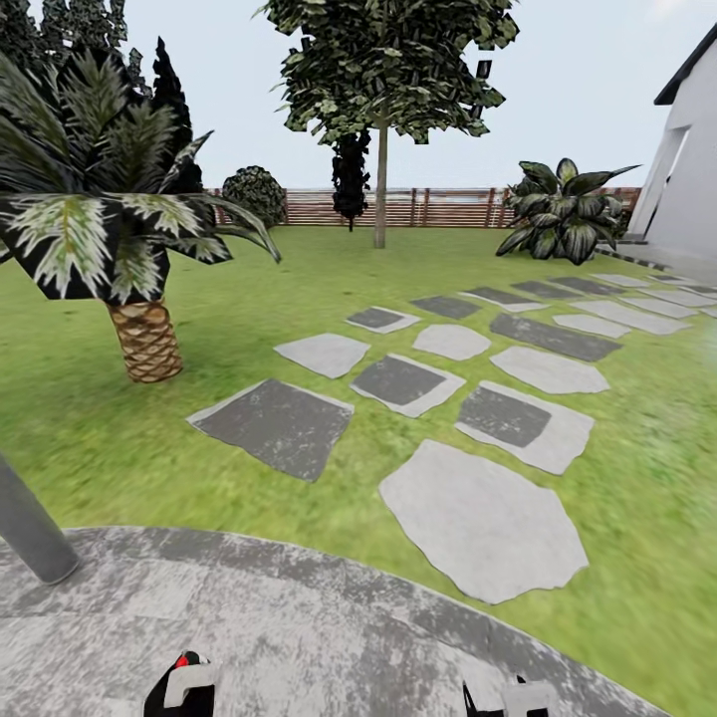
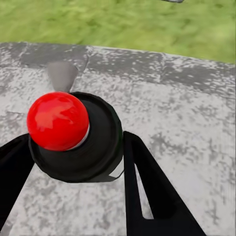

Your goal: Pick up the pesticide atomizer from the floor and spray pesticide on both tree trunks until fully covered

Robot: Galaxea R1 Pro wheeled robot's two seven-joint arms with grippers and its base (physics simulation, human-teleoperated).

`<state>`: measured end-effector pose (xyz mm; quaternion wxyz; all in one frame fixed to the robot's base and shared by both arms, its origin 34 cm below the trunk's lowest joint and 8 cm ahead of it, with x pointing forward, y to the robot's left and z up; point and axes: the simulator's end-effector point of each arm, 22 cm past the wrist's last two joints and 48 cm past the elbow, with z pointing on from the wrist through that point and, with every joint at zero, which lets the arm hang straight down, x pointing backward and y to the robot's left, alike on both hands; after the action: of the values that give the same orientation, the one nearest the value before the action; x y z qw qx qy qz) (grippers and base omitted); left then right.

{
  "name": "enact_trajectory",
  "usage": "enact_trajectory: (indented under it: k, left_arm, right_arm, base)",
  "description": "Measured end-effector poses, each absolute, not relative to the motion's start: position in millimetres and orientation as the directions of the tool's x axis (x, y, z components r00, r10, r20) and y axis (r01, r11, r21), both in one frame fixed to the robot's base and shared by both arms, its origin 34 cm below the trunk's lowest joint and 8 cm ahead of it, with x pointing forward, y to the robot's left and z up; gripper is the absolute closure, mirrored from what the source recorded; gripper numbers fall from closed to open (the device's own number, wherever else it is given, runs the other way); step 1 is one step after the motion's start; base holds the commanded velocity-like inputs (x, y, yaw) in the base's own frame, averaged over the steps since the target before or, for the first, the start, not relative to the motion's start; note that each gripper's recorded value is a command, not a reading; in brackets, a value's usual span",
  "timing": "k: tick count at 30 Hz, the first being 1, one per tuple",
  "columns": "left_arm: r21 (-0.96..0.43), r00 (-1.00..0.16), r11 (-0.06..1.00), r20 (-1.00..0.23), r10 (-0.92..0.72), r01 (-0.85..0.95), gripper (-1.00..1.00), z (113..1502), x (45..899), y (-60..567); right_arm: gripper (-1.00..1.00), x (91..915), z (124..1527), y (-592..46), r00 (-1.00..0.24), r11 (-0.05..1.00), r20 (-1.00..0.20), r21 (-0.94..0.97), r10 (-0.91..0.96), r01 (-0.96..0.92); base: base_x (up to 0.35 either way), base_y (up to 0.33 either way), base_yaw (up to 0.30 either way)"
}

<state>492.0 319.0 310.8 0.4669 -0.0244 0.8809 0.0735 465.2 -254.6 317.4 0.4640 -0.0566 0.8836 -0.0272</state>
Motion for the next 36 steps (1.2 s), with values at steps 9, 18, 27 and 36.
enact_trajectory:
  k: [9,18,27,36]
  left_arm:
    - [0.107,-0.563,0.988,-0.826,0.026,-0.111,1.0,310.9,492.1,318.9]
    - [0.106,-0.562,0.988,-0.827,0.025,-0.113,1.0,311.1,492.2,319.2]
    - [0.107,-0.562,0.988,-0.826,0.025,-0.112,1.0,311.0,492.1,319.1]
    - [0.106,-0.562,0.988,-0.827,0.025,-0.113,1.0,311.1,492.2,319.5]
  right_arm:
    - [-1.0,464.7,316.9,-254.2,-0.564,0.992,-0.816,-0.101,-0.127,-0.077]
    - [-1.0,465.2,317.4,-254.7,-0.563,0.992,-0.817,-0.101,-0.125,-0.074]
    - [-1.0,465.3,317.5,-254.8,-0.563,0.992,-0.817,-0.101,-0.125,-0.074]
    - [-1.0,466.7,318.8,-254.2,-0.559,0.992,-0.82,-0.1,-0.124,-0.074]
  base:
    - [0.339,-0.067,0.0]
    - [0.339,-0.072,0.0]
    - [0.339,-0.072,0.0]
    - [0.339,-0.072,0.0]
